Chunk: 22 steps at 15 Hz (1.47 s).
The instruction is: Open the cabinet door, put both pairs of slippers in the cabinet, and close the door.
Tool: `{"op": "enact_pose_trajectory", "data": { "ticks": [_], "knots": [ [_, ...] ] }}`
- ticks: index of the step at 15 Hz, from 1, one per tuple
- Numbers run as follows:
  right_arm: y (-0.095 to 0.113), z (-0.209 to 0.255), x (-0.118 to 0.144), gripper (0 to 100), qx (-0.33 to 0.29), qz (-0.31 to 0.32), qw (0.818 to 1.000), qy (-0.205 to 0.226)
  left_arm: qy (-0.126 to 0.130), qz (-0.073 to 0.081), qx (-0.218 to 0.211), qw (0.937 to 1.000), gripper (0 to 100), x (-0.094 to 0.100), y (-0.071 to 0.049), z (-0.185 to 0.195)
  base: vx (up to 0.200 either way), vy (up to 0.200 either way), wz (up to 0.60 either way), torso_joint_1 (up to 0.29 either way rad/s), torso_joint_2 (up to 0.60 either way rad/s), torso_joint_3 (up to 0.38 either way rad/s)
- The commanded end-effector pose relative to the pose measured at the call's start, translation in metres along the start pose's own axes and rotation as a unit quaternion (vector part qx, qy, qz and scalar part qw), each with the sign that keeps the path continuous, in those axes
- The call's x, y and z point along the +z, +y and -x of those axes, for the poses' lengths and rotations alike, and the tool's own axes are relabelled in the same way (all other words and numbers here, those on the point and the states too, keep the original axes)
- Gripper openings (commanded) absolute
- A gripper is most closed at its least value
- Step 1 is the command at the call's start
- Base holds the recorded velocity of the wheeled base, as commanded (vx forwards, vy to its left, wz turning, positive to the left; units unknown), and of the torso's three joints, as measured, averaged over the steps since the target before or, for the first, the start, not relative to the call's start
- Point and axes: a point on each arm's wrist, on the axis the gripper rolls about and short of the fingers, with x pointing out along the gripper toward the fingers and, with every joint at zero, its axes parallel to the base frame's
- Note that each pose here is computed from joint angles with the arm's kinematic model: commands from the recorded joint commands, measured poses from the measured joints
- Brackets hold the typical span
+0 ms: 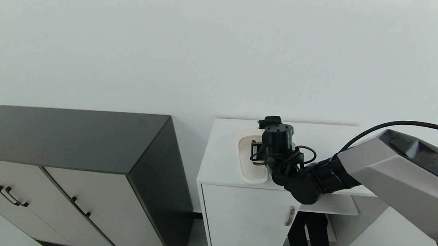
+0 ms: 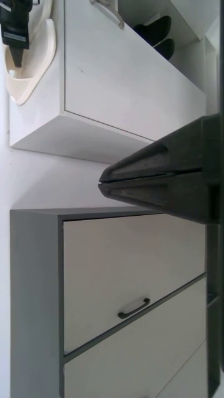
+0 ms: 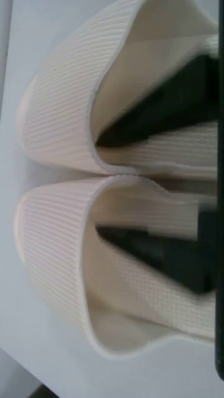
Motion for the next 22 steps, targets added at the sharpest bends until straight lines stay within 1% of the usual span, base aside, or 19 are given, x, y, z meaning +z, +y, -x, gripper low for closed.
{"op": "enact_pose_trajectory", "data": {
  "ticks": [1, 4, 7, 12, 15, 17, 20, 22],
  "knots": [
    [0.002, -0.005, -0.003, 0, -0.001, 0.0, 1.0, 0.0, 0.001, 0.0, 0.0, 1.0, 0, 0.0, 0.0, 0.0, 0.0, 0.0, 0.0, 0.0, 0.0, 0.0],
    [0.002, -0.004, 0.0, 0, -0.001, -0.002, 1.0, -0.004, 0.001, 0.0, 0.0, 1.0, 0, 0.0, 0.0, 0.0, 0.0, 0.0, 0.0, 0.0, 0.0, 0.0],
    [0.0, 0.001, 0.009, 0, -0.001, -0.006, 1.0, -0.011, 0.001, 0.0, 0.0, 1.0, 0, 0.0, 0.0, 0.0, 0.0, 0.0, 0.0, 0.0, 0.0, 0.0],
    [-0.015, 0.03, 0.025, 0, -0.01, -0.001, 1.0, -0.01, 0.001, 0.0, 0.0, 1.0, 0, 0.0, 0.0, 0.0, 0.0, 0.0, 0.0, 0.0, 0.0, 0.0],
    [-0.025, 0.064, 0.03, 0, 0.0, 0.007, 1.0, -0.001, 0.001, 0.0, 0.0, 1.0, 0, 0.0, 0.0, 0.0, 0.0, 0.0, 0.0, 0.0, 0.0, 0.0],
    [-0.027, 0.099, 0.033, 0, 0.022, 0.012, 1.0, 0.004, 0.001, 0.0, 0.0, 1.0, 0, 0.0, 0.0, 0.0, 0.0, 0.0, 0.0, 0.0, 0.0, 0.0],
    [-0.025, 0.148, 0.041, 0, 0.068, 0.017, 0.998, -0.001, 0.001, 0.0, 0.0, 1.0, 0, 0.0, 0.0, 0.0, 0.0, 0.0, 0.0, 0.0, 0.0, 0.0],
    [-0.02, 0.161, 0.045, 0, 0.086, 0.015, 0.996, -0.007, 0.001, 0.0, 0.0, 1.0, 0, 0.0, 0.0, 0.0, 0.0, 0.0, 0.0, 0.0, 0.0, 0.0]
  ]
}}
